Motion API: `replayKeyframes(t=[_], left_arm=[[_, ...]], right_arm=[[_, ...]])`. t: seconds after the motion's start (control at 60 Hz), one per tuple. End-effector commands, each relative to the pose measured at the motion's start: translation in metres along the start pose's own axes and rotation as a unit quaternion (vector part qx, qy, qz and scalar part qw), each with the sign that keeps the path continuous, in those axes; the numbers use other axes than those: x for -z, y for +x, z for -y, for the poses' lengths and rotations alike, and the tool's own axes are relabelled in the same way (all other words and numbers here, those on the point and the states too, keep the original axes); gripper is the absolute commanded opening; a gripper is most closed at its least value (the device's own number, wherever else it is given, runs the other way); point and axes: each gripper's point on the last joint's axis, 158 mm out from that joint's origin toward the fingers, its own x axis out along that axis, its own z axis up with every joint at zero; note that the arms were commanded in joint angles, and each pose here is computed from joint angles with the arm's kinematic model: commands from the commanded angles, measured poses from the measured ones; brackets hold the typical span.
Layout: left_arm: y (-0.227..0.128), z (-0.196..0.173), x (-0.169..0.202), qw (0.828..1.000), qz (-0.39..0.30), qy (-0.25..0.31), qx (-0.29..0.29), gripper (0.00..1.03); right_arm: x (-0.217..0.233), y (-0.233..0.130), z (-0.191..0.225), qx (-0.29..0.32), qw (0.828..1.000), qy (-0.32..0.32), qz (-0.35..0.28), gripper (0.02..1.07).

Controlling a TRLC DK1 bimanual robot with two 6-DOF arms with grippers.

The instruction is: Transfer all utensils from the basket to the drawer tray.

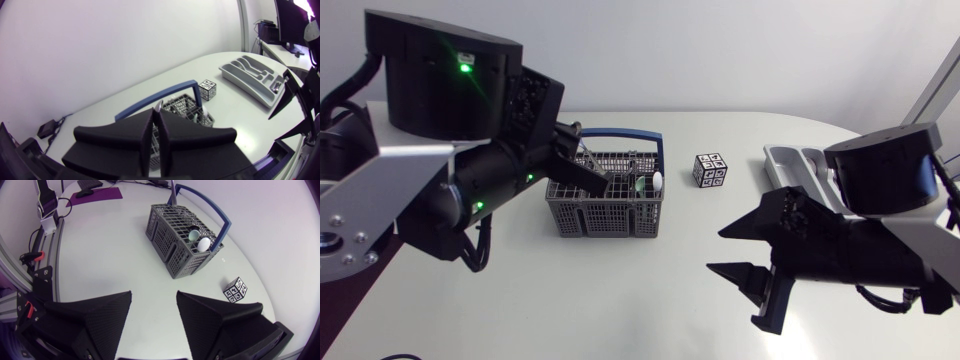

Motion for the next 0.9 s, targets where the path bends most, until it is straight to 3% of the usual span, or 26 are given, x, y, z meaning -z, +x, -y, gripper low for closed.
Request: replayKeyframes(t=[0.0, 0.45, 0.767, 0.883], left_arm=[[-0.005, 0.009, 0.004, 0.999, -0.007, -0.040, 0.031, 0.03], [-0.020, 0.078, 0.022, 0.965, -0.068, -0.102, 0.232, 0.03], [-0.020, 0.102, 0.030, 0.943, -0.116, -0.126, 0.285, 0.03], [-0.017, 0.104, 0.033, 0.938, -0.133, -0.139, 0.290, 0.03]], right_arm=[[-0.018, -0.006, 0.000, 0.001, 1.000, 0.021, 0.020, 0.88], [-0.064, 0.003, -0.007, -0.028, 0.997, 0.054, 0.042, 0.88], [-0.081, 0.022, -0.007, -0.040, 0.997, 0.058, 0.039, 0.86], [-0.087, 0.028, -0.010, -0.048, 0.997, 0.056, 0.037, 0.78]])
